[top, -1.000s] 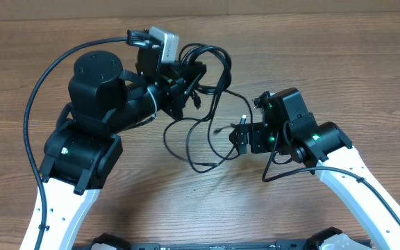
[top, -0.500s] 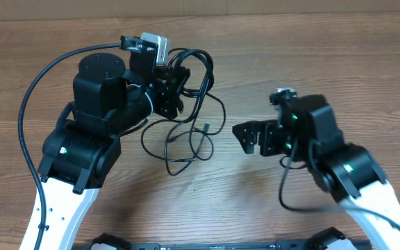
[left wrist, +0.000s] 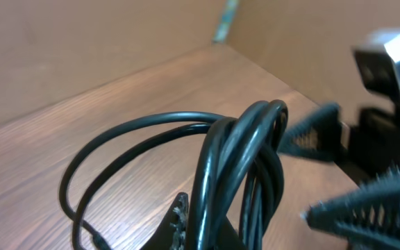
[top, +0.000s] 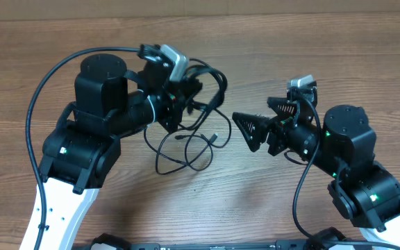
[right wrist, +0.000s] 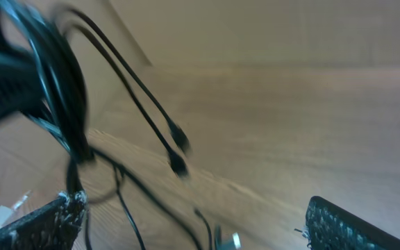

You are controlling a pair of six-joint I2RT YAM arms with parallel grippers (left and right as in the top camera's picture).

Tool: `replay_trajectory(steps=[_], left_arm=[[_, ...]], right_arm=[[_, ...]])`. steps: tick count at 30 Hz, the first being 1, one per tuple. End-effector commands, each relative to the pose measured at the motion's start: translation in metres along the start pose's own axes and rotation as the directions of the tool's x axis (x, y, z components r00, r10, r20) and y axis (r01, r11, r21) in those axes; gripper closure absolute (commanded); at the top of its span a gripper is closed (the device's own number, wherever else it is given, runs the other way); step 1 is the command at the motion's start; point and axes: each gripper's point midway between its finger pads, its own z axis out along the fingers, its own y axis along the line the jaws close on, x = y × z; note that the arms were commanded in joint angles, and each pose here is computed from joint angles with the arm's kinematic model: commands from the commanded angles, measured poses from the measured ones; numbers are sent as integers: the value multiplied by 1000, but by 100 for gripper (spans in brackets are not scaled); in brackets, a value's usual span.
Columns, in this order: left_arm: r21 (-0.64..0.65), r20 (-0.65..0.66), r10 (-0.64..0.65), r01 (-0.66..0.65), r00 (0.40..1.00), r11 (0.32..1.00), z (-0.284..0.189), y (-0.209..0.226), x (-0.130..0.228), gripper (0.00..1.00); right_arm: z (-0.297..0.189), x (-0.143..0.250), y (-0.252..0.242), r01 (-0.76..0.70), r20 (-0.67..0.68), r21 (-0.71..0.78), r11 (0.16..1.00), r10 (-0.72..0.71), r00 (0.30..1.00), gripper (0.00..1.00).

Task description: Untangle cables

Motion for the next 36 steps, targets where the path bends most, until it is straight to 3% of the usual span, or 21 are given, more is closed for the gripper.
replay_trajectory(steps=[1, 5, 12, 16, 23, 28, 36], left_arm=[[123, 40, 117, -121, 992, 985, -11, -27, -9, 96], [124, 41, 116, -120, 992, 985, -11, -27, -9, 96], [124, 47, 20, -26, 999, 992, -11, -27, -14, 96], [128, 43, -41, 35, 998, 991, -11, -27, -15, 96], [157, 31, -65, 59, 997, 986, -5, -41, -14, 96], [82, 27, -143, 141, 989, 987, 1, -34, -13, 96], [-96, 85, -287, 294, 954, 951, 1, -1, -16, 96]], right_arm=[[-9, -19, 27, 89, 61, -116, 989, -82, 995, 2], [-16, -20, 59, 227, 99, -282, 932, -207, 973, 11], [-20, -18, 73, 242, 101, -363, 900, -220, 970, 18], [-21, -22, 77, 257, 122, -376, 890, -228, 966, 41], [-11, -25, 74, 259, 126, -377, 889, -228, 966, 43], [-3, -22, 70, 240, 101, -376, 895, -217, 971, 95], [-3, -19, 69, 232, 89, -375, 897, -215, 973, 96]])
